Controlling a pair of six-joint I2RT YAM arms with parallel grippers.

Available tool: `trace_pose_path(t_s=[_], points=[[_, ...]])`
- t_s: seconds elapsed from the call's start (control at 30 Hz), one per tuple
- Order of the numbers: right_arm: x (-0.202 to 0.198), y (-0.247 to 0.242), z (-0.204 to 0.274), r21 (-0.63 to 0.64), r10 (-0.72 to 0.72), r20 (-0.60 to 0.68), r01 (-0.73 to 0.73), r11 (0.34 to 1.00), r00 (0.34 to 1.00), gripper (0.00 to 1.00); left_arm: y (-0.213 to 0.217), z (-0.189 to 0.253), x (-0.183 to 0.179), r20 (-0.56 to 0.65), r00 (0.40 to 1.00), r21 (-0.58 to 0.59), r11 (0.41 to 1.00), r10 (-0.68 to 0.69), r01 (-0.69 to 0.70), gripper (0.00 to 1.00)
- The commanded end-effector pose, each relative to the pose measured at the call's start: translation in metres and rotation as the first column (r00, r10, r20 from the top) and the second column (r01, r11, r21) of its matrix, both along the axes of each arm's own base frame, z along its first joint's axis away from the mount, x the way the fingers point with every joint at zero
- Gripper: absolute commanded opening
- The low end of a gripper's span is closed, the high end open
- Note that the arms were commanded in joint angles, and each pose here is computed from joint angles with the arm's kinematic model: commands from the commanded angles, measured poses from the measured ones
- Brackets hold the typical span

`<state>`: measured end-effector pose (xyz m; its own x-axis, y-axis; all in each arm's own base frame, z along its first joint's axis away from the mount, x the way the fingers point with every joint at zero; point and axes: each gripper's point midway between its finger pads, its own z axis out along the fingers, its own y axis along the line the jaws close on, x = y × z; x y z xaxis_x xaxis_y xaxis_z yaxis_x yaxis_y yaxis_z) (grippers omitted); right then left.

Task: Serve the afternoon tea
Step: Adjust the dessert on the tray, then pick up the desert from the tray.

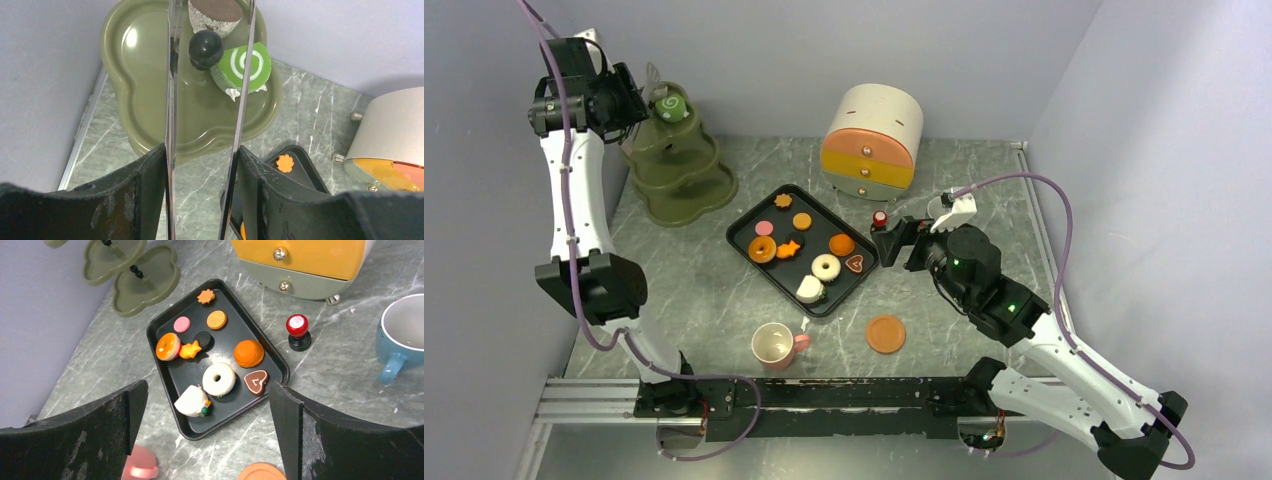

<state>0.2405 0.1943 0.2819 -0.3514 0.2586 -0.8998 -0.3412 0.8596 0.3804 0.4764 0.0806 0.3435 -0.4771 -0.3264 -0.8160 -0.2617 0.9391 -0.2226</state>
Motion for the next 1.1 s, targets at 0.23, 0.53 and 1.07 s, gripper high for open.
trace_pose_path(t_s=[0.23, 0.53, 1.07], points=[[0.001, -0.001, 0.013, 0.033, -0.008, 0.020, 0.008, 0.999, 1.000, 0.95, 0.010, 0.084, -0.020, 0.253, 0.967, 0.083, 0.994, 0.042, -0.065, 0.55], [-0.001, -0.003, 0.014, 0.040, -0.011, 0.016, 0.010, 0.999, 1.000, 0.95, -0.015, 0.085, -0.050, 0.234, 0.972, 0.124, 0.992, -0.018, -0.011, 0.53], [0.000, -0.015, 0.026, -0.005, -0.040, 0.046, 0.041, 0.999, 0.998, 0.95, -0.122, 0.068, -0.105, 0.108, 0.964, 0.237, 0.948, -0.245, 0.214, 0.51]])
